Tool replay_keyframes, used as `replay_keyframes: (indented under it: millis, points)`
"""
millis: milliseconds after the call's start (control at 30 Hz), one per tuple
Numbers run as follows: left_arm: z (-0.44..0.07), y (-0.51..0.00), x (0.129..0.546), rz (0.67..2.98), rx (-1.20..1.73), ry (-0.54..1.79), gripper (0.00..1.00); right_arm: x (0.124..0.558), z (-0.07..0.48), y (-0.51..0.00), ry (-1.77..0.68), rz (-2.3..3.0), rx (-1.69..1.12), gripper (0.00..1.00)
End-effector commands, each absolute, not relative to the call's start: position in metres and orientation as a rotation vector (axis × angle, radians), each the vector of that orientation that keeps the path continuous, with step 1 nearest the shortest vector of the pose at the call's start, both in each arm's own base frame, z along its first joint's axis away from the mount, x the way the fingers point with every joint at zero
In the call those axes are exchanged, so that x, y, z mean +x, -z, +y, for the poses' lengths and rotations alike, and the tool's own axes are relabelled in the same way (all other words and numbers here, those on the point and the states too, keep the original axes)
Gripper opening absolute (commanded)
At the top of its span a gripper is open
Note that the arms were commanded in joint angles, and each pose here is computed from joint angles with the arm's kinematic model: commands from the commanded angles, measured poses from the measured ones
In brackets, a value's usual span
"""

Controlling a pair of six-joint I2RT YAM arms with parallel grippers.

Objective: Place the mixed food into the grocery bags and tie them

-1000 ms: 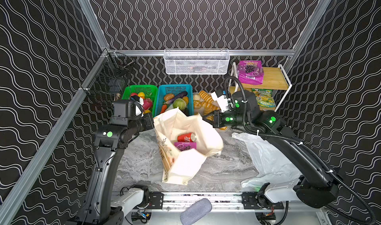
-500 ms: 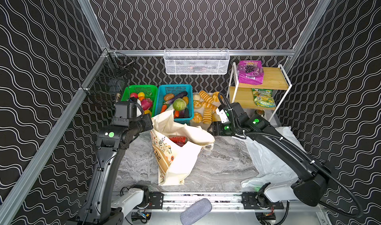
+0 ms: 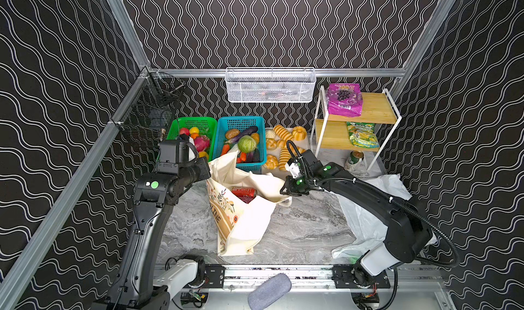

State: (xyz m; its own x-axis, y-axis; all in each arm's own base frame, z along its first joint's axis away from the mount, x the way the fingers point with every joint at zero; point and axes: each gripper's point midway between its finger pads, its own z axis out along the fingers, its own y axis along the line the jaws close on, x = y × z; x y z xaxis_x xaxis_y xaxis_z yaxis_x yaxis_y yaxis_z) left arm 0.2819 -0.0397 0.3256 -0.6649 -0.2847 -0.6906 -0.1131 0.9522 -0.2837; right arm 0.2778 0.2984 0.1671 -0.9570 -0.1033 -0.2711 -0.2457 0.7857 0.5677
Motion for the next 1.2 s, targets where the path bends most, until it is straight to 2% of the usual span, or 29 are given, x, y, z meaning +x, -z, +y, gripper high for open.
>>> replay_keyframes:
  millis: [0, 167, 333, 467, 567, 667, 833, 1033, 1167]
  points:
    - [-0.034, -0.327, 0.280, 2.293, -0.261, 0.223, 0.00, 0.285, 0.313, -0.222, -0.962, 2.560, -0.369, 0.00]
    - [-0.029, -0.321, 0.280, 2.315, -0.266, 0.185, 0.00, 0.257, 0.350, -0.303, -1.192, 2.337, -0.546, 0.00]
    - [-0.032, -0.327, 0.281, 2.292, -0.266, 0.218, 0.00, 0.250, 0.370, -0.329, -1.296, 2.280, -0.554, 0.00]
    - [-0.048, -0.317, 0.285, 2.329, -0.211, 0.313, 0.00, 0.229, 0.398, -0.364, -1.433, 2.155, -0.684, 0.00]
    - [-0.045, -0.319, 0.283, 2.320, -0.240, 0.303, 0.00, 0.236, 0.408, -0.353, -1.452, 2.187, -0.636, 0.00]
    - [-0.030, -0.335, 0.279, 2.260, -0.257, 0.215, 0.00, 0.238, 0.424, -0.348, -1.465, 2.186, -0.630, 0.00]
    - [0.001, -0.344, 0.280, 2.303, -0.280, 0.037, 0.00, 0.232, 0.464, -0.353, -1.578, 2.138, -0.635, 0.00]
    - [0.044, -0.342, 0.281, 2.335, -0.295, -0.209, 0.00, 0.226, 0.524, -0.361, -1.682, 2.063, -0.676, 0.00]
    - [0.089, -0.349, 0.287, 2.309, -0.352, -0.355, 0.00, 0.236, 0.567, -0.344, -1.700, 2.054, -0.671, 0.00]
